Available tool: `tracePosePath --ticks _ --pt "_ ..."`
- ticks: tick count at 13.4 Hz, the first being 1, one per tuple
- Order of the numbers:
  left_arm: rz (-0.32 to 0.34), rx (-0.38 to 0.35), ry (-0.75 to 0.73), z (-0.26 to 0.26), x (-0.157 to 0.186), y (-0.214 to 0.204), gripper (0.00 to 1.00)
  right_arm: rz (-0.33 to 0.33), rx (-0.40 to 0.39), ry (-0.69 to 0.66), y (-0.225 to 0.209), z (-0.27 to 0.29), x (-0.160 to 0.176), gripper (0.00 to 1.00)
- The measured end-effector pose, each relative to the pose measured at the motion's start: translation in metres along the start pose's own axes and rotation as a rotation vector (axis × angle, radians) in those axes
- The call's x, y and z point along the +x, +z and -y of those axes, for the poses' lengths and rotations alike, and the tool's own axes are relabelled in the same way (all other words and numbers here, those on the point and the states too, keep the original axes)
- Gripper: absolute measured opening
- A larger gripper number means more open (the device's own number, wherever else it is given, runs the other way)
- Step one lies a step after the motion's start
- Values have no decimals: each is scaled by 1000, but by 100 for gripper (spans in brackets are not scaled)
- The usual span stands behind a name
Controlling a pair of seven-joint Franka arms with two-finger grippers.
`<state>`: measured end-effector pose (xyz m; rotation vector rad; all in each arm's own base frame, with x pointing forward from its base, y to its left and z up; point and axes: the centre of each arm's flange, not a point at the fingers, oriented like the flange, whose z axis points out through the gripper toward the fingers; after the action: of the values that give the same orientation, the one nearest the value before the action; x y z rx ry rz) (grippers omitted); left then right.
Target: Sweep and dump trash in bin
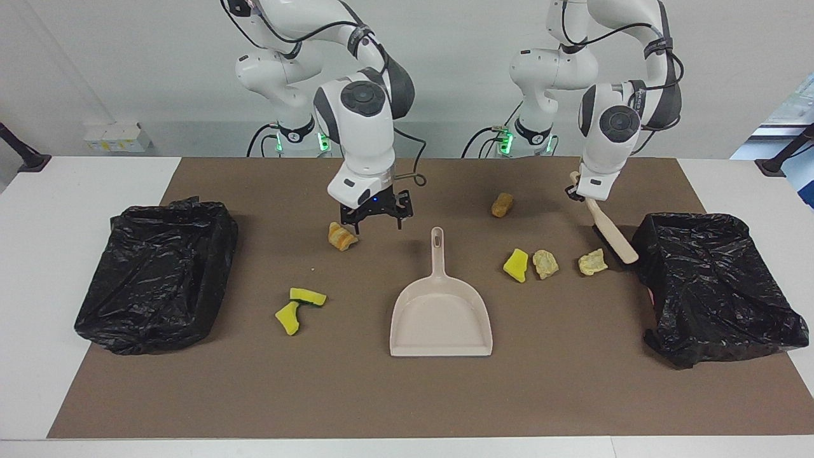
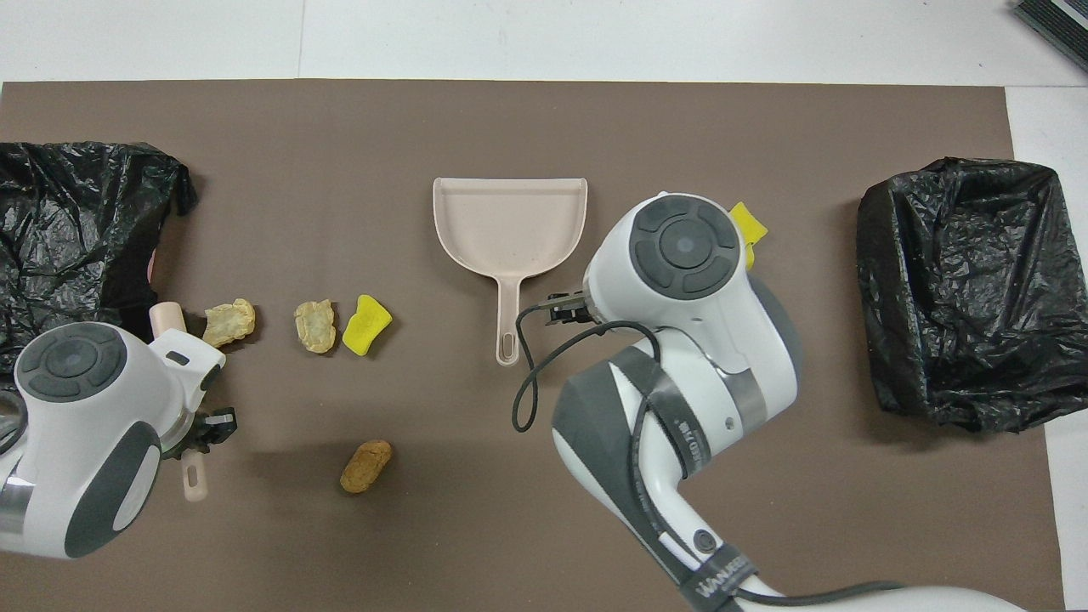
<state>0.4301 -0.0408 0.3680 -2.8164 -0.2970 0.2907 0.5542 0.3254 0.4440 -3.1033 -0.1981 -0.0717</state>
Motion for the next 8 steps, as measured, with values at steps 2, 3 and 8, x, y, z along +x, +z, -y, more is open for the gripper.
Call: tracePosePath --ticks 2,3,8 --pt "-7 2 98 -10 -4 -3 27 -19 14 19 13 27 -2 93" --pt "-10 -5 146 -18 -7 -5 27 -21 18 38 22 43 -3 93" --pt "-43 -68 281 -71 -29 -19 27 -67 14 36 74 87 4 77"
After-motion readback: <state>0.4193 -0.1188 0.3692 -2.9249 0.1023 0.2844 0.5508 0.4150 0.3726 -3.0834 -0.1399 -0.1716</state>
